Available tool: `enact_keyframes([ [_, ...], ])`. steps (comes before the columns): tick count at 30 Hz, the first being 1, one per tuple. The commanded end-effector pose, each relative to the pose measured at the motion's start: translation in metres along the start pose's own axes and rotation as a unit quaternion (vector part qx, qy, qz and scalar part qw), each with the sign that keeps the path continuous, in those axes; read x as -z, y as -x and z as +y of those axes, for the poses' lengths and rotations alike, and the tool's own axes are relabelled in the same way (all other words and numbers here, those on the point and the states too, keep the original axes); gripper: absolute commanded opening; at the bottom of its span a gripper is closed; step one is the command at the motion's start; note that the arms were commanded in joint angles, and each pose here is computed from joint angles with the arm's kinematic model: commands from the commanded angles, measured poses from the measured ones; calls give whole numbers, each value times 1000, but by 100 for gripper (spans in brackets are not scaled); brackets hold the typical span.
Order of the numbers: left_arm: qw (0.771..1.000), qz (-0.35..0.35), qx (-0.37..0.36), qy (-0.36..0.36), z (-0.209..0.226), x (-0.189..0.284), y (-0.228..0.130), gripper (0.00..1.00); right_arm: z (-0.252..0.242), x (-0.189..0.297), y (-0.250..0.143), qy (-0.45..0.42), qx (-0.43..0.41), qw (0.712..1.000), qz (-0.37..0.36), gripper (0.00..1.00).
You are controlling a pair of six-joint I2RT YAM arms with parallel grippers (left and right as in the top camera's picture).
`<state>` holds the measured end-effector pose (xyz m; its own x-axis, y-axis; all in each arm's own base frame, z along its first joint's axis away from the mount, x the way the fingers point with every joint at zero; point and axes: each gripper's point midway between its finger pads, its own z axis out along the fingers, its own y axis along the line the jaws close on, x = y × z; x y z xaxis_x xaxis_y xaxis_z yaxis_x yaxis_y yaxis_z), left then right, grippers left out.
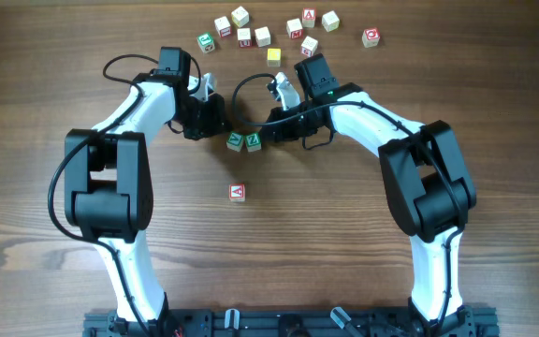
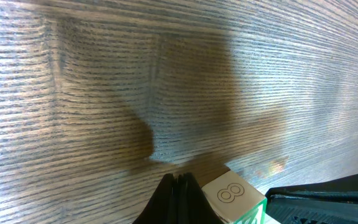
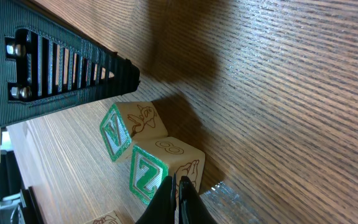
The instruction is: Form a circle
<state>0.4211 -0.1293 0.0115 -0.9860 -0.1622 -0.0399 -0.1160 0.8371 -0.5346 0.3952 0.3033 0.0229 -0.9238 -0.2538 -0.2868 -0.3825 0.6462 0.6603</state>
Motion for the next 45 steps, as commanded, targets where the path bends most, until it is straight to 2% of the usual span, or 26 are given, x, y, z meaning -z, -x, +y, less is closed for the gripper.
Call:
enact_keyframes([
  [1,1000,11,-9,-8,0,-6,-5,4,-2,-5,-6,10,5,1000,8,5],
  [45,1000,8,-15,-26,-6,-6,-2,4,-2,-5,-6,10,4,1000,8,5],
])
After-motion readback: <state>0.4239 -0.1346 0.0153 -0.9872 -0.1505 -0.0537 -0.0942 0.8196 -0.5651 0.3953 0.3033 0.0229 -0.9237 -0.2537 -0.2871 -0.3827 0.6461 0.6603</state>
